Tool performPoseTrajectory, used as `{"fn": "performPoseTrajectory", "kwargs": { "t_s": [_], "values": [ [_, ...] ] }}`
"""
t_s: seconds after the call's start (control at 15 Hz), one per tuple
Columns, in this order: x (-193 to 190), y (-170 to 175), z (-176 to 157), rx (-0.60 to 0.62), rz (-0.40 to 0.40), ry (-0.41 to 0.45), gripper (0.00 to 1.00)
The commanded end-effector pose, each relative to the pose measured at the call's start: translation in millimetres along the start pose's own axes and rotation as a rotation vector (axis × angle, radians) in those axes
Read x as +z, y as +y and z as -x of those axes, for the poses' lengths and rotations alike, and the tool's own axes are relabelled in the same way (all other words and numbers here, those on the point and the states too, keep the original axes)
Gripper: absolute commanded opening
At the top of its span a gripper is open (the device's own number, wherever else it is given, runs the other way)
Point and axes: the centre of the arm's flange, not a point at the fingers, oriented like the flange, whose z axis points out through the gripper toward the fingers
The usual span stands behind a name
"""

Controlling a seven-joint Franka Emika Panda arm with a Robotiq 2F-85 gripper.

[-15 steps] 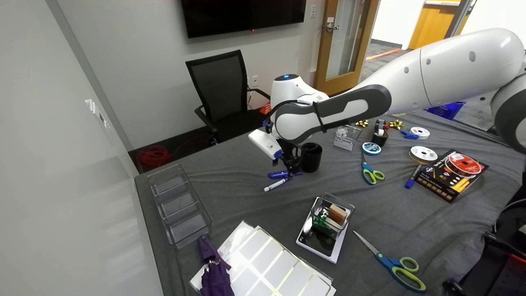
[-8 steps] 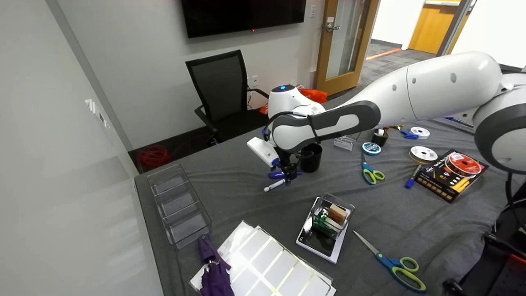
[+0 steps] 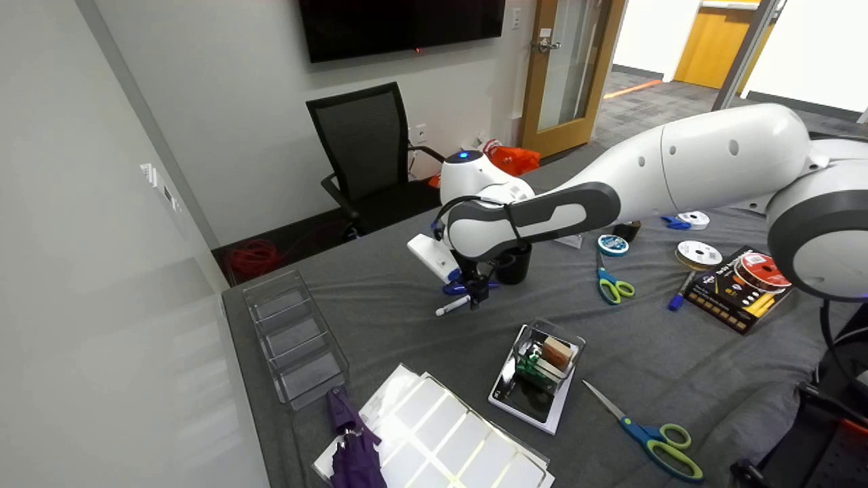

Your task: Pick up the white marker on the left and then put it in the black cup

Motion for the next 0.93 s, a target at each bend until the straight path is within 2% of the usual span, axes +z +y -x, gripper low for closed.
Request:
{"fn": "performPoseTrajectory", "kwargs": {
  "t_s": [0.0,0.13,0.4,0.6,0.73,0.8,0.87],
  "values": [
    [4.1,-12.1,4.5,-0.01,0.002,0.027,0.72],
    [5.8,-11.7,4.7,-0.012,0.003,0.03,0.59],
    [6.9,-11.3,4.6,-0.015,0.001,0.035,0.64],
    [9.1,-11.2,4.0,-0.017,0.001,0.04,0.64],
    [11.6,-11.0,3.5,-0.019,0.001,0.045,0.54],
    [13.2,-11.0,3.1,-0.02,0.001,0.046,0.39],
    [14.4,-10.7,2.7,-0.02,0.002,0.048,0.36]
  ]
}}
